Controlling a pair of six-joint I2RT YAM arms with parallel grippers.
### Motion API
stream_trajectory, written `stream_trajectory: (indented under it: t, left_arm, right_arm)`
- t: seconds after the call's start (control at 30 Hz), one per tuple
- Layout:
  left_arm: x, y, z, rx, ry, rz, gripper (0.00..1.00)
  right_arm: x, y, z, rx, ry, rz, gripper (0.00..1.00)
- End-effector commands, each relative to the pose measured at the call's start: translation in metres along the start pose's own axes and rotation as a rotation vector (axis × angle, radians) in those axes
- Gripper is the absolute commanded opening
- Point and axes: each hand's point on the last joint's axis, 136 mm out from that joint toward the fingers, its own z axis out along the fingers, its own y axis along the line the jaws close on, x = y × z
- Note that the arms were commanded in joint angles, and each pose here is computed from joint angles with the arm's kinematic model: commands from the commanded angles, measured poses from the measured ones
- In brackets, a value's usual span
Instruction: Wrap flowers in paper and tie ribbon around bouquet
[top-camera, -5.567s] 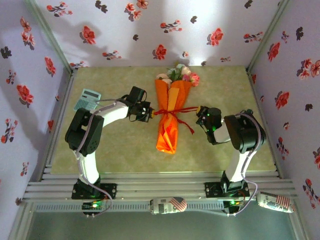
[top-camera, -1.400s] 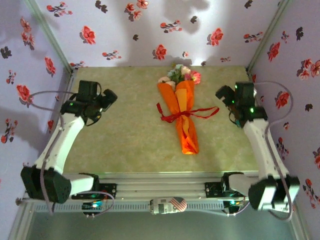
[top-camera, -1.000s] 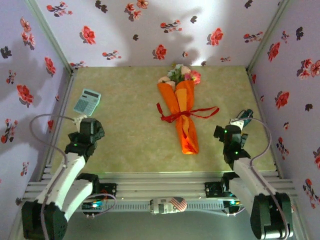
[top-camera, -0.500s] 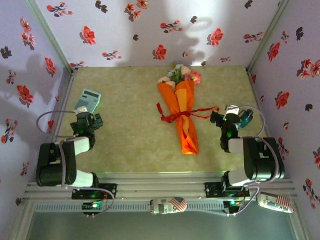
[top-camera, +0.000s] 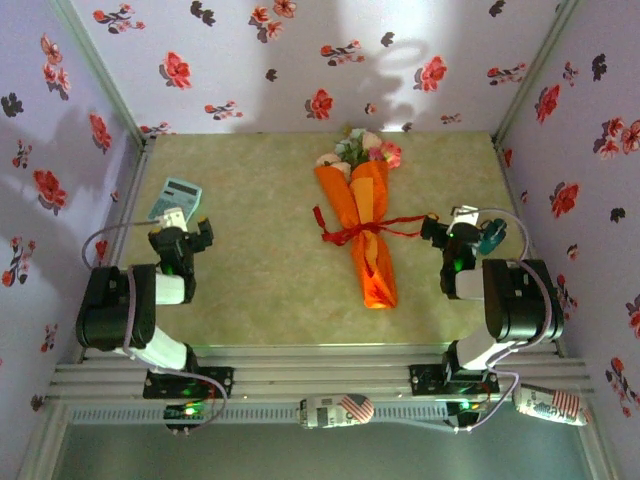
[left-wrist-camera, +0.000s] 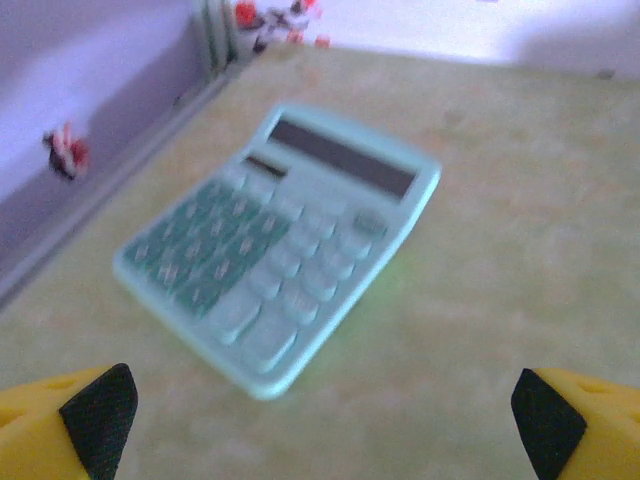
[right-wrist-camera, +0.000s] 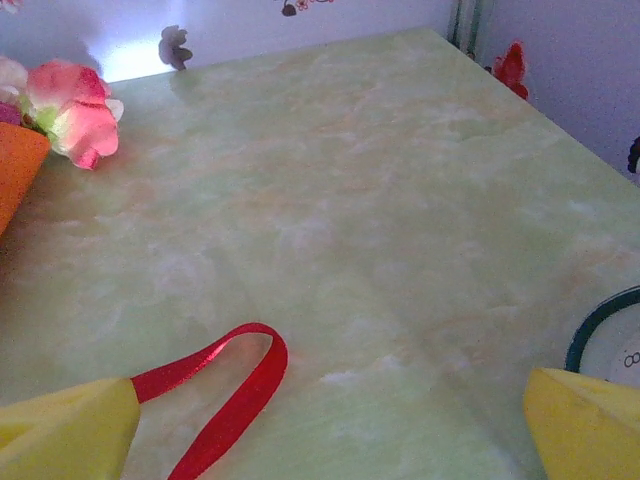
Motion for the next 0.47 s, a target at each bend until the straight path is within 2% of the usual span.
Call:
stream_trajectory:
  t: [0.0,0.43]
  left_arm:
    - [0.0008,-0.0044,0.0,0.016,0.008,0.045,1.0]
    - [0.0005,-0.0042,0.0002,0.014,0.008,0.046,1.0]
  right_arm:
    - [-0.0053,-0.003,0.0008,0.029,-0.007,0.003,0.99]
    - [-0.0041,-0.0018,0.0006,0.028,0.0,-0.006,0.99]
